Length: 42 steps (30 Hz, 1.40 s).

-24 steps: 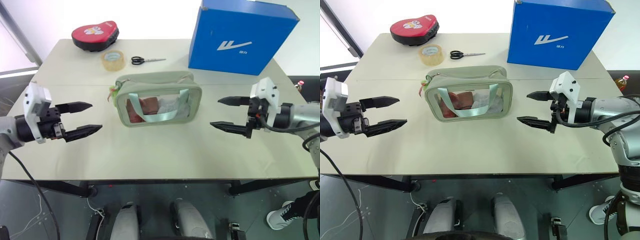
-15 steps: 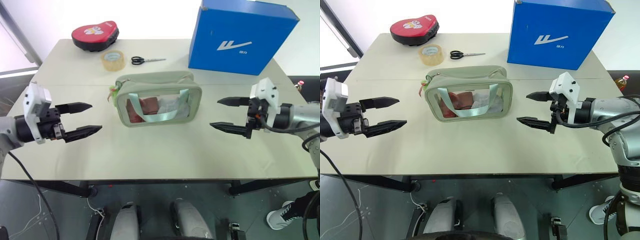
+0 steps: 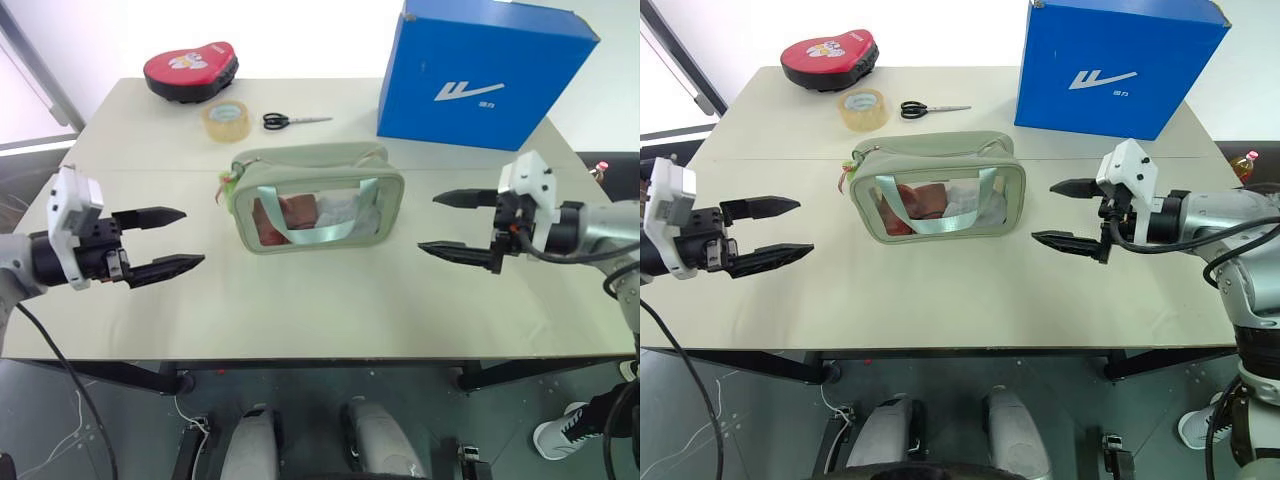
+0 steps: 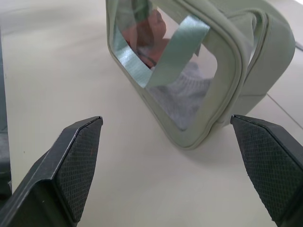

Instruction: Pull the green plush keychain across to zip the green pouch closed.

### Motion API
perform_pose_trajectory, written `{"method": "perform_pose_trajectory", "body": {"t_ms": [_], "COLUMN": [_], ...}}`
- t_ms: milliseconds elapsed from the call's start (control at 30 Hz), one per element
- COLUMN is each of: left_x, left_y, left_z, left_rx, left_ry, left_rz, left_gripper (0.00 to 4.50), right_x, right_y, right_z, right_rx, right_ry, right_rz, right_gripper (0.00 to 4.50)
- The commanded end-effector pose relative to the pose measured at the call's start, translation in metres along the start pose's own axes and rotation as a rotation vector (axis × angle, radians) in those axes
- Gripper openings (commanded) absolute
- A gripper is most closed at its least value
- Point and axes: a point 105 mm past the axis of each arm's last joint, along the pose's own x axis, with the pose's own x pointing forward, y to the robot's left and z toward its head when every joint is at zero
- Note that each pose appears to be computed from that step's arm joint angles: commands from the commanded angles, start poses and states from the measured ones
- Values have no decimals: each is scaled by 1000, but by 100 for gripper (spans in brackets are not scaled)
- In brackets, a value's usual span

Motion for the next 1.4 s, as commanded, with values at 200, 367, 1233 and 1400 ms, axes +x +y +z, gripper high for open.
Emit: {"method": "perform_pose_trajectory", "body": {"t_ms": [200,367,1233,1400], "left_x": [2,10,22,21], "left_y": [2,4,1,1], "left_z": [14,20,36,36], "left_rx": [49,64,123,122], "left_ry": [-31,-54,-124,-125], "left_rz": [-20,-58,-140,-134], "left_gripper": [441,441,450,450], "right_x": [-1,16,139,136], "right_y": [0,3,-9,-3], "right_z": [37,88,101,96], "right_rx": [-120,-251,-293,-284], "right_ry": [-81,-83,294,282], "right_rz": [13,111,211,232], "right_gripper": [450,450,265,10]}}
